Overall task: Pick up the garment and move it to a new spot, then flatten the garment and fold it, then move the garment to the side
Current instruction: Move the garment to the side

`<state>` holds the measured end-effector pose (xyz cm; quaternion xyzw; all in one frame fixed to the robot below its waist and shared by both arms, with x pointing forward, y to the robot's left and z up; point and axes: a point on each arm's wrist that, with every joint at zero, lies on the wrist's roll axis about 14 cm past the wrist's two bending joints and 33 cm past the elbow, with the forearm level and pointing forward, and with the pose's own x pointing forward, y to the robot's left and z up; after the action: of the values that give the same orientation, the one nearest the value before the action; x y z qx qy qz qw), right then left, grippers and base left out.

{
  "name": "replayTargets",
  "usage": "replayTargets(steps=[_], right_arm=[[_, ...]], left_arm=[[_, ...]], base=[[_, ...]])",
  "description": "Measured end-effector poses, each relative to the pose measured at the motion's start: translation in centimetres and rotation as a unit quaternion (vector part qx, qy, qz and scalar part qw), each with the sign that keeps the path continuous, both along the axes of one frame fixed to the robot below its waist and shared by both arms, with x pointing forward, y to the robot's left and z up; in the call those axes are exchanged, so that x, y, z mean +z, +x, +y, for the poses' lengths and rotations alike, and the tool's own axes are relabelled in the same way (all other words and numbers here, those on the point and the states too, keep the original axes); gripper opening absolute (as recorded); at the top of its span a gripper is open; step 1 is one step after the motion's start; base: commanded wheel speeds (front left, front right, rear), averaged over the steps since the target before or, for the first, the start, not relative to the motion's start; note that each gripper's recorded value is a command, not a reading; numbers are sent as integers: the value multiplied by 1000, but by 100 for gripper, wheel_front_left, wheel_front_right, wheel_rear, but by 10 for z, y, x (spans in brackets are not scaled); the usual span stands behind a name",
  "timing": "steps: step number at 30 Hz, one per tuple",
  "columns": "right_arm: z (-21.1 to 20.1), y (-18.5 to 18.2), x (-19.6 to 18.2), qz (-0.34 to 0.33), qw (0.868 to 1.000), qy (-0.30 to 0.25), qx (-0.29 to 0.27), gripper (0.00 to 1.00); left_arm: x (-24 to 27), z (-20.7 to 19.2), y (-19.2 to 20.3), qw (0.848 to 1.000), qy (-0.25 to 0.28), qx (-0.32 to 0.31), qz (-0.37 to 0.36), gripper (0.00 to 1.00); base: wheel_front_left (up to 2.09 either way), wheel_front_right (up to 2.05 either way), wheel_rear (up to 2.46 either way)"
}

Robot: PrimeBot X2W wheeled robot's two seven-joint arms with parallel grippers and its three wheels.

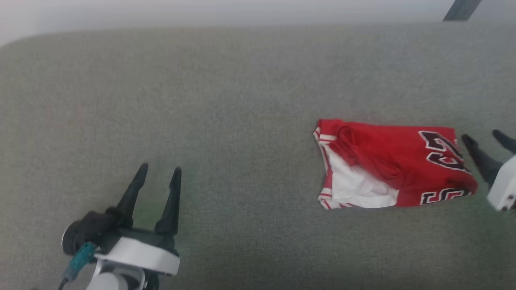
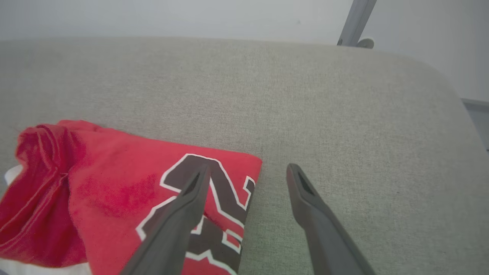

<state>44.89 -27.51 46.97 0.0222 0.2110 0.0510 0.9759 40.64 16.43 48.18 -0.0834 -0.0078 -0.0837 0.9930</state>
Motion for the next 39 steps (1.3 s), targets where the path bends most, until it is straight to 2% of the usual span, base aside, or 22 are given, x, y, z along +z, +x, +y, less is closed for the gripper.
replayTargets(steps=[3, 8, 15, 16, 17, 18, 24, 31, 34, 35, 39], right_arm=[[-3, 4, -24, 83, 997, -3, 5, 100], [6, -8, -68, 211, 977, 14, 19, 100], [17, -8, -91, 261, 964, 21, 36, 98], [17, -8, -92, 263, 964, 22, 37, 41], [18, -8, -92, 263, 964, 22, 37, 15], [18, -7, -92, 258, 965, 26, 34, 0], [9, -1, -77, 206, 977, 46, 8, 0], [-71, 4, -38, 115, 988, 22, -102, 0], [-116, 0, -25, 87, 984, -11, -157, 0], [-141, -3, -22, 79, 978, -25, -190, 0], [-186, -5, -16, 63, 965, -60, -247, 0]], left_arm=[[-7, -4, 10, 1000, -1, -5, 7, 100], [-18, -5, 24, 1000, -1, -8, 16, 100], [-32, -11, 40, 999, 3, -19, 28, 100], [-33, -12, 42, 999, 4, -21, 29, 100], [-34, -13, 44, 999, 4, -23, 29, 100], [-35, -14, 45, 999, 5, -27, 30, 100], [-34, -28, 57, 998, 12, -55, 21, 100], [-27, -68, 85, 993, 17, -120, -9, 100], [-27, -88, 100, 988, 19, -154, -24, 100], [-27, -103, 111, 984, 19, -176, -34, 100], [-28, -125, 132, 976, 24, -209, -56, 100]], base=[[0, 0, 0], [0, 0, 0], [0, 0, 0], [0, 0, 0], [0, 0, 0], [0, 0, 0], [0, 0, 0], [0, 0, 0], [0, 0, 0], [0, 0, 0], [0, 0, 0]])
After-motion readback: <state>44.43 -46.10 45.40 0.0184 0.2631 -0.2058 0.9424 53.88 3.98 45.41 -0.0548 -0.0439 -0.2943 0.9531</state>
